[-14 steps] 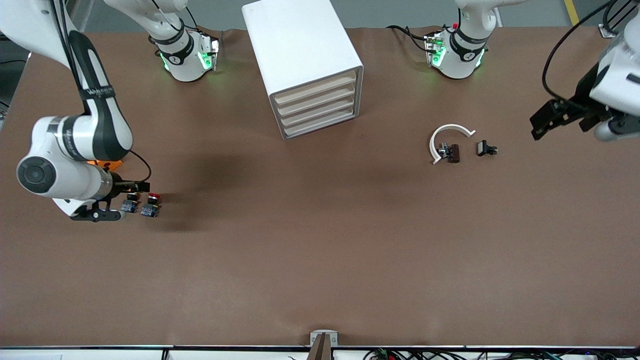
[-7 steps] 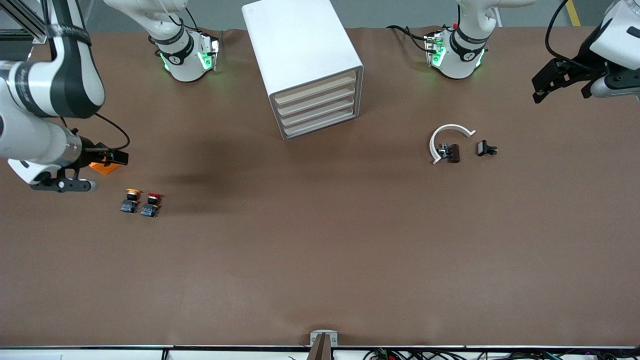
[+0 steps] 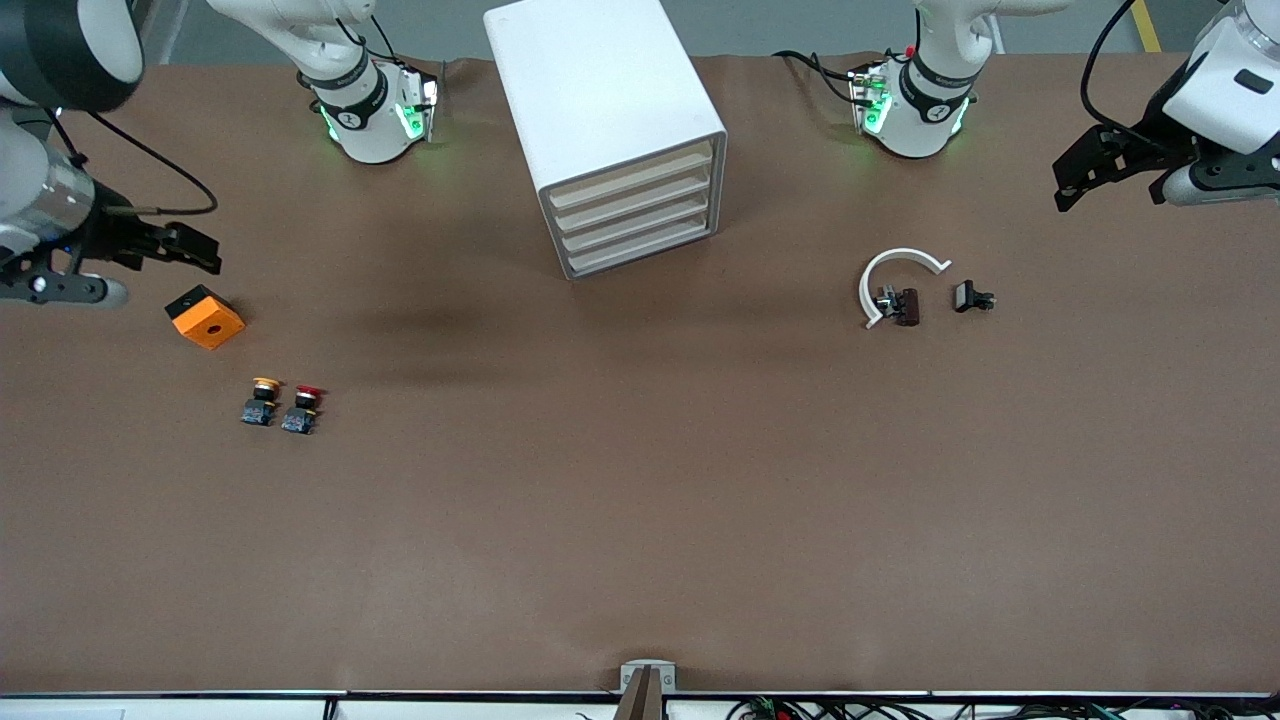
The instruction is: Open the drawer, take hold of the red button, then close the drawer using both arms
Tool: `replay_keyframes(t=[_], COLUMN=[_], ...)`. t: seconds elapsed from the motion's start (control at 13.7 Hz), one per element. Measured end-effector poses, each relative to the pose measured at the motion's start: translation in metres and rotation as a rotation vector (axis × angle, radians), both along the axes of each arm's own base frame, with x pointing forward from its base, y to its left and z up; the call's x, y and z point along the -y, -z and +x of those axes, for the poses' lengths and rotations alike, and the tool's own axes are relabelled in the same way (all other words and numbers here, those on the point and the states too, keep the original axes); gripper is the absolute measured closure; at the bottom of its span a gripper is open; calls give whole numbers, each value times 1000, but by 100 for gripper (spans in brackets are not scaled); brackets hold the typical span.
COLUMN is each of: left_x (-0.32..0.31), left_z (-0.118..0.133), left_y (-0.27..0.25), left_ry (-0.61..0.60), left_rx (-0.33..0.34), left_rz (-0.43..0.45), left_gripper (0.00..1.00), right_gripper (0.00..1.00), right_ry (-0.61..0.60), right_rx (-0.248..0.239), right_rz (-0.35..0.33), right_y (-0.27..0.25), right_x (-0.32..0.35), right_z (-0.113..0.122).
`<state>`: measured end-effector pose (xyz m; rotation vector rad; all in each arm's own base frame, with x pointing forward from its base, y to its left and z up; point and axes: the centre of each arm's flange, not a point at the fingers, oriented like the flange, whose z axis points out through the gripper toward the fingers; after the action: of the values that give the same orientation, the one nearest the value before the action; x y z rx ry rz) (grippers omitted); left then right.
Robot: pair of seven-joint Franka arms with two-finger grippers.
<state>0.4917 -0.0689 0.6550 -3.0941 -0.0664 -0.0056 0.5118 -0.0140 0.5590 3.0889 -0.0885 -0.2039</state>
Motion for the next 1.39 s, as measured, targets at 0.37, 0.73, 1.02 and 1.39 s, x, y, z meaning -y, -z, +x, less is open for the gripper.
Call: replay_keyframes(t=[0.37, 0.73, 1.02, 1.39], left_x=[-2, -5, -6, -9], left_z=[2, 3, 3, 4], left_y=[3, 4, 4, 4], left_ry=[-2, -8, -9, -15], left_rx=[-6, -5, -4, -7], left_rz=[0, -1, -1, -1], left_gripper=[0, 0, 0, 0], right_gripper=[0, 0, 0, 0], right_ry=[15, 19, 19, 19], right_rx=[74, 118, 121, 117], right_rz=[1, 2, 2, 2], right_y=[-71, -99, -104, -103], right_x=[6, 7, 7, 8], right_z=[-5, -5, -6, -5])
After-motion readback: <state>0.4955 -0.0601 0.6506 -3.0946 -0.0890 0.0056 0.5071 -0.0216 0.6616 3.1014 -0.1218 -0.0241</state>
